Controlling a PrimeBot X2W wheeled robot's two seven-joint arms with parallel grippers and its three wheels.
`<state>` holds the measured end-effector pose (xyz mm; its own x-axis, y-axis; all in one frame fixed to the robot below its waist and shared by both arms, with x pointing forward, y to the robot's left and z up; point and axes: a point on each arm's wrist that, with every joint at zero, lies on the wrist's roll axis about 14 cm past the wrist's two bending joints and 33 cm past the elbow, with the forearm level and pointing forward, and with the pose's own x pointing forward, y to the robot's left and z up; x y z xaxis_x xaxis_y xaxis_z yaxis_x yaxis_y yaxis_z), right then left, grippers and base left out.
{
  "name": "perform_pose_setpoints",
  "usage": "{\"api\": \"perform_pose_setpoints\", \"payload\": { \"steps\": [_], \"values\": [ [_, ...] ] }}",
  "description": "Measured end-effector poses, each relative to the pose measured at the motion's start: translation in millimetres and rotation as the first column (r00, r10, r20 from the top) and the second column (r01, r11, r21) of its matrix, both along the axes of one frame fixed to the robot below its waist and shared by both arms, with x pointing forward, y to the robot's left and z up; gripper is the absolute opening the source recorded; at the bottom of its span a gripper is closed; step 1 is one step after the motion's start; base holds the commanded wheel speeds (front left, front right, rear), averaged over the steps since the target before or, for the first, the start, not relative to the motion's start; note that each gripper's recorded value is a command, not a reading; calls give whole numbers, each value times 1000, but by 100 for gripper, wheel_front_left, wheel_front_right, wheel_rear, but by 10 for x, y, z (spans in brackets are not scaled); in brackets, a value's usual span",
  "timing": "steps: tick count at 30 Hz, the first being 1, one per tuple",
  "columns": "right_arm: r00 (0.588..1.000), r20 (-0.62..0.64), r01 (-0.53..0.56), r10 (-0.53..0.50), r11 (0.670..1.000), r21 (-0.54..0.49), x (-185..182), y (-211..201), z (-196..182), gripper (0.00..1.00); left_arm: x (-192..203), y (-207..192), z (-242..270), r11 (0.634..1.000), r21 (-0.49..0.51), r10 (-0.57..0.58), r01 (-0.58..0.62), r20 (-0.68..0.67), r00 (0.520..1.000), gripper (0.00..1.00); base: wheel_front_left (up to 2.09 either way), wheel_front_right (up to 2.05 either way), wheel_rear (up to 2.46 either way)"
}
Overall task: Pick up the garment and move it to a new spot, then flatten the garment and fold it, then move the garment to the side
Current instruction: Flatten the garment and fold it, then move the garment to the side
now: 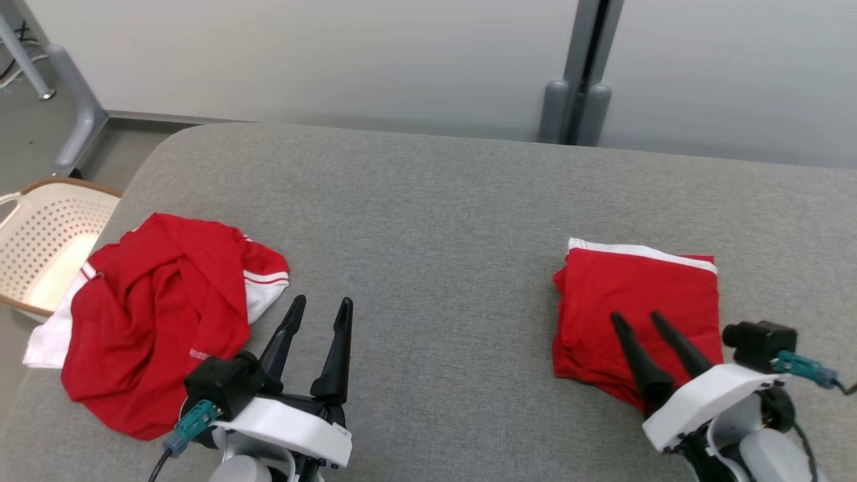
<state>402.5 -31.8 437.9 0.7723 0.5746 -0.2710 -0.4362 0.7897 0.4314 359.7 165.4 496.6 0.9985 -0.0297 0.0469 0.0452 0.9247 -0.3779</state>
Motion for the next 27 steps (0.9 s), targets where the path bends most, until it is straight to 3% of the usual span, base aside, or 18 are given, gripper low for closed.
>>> {"api": "perform_pose_setpoints", "payload": {
  "steps": [4, 11, 18, 27],
  "values": [
    [985, 144, 101, -98, 995, -19, 166, -343, 252, 100, 40, -72, 47, 1000, 0, -23, 23, 16, 1000, 100, 0, 0, 0],
    [904, 371, 271, -213, 956, -113, 289, -891, 511, 100, 140, -161, 223, 999, -5, -51, 52, 71, 996, 100, 0, 0, 0],
    [848, 431, 386, -309, 917, -101, 162, -1124, 557, 100, 178, -222, 299, 998, -7, -69, 70, 97, 993, 100, 0, 0, 0],
    [840, 441, 403, -317, 908, -115, 49, -1115, 526, 100, 137, -300, 207, 996, -4, -90, 91, 70, 993, 100, 0, 0, 0]
  ]
}}
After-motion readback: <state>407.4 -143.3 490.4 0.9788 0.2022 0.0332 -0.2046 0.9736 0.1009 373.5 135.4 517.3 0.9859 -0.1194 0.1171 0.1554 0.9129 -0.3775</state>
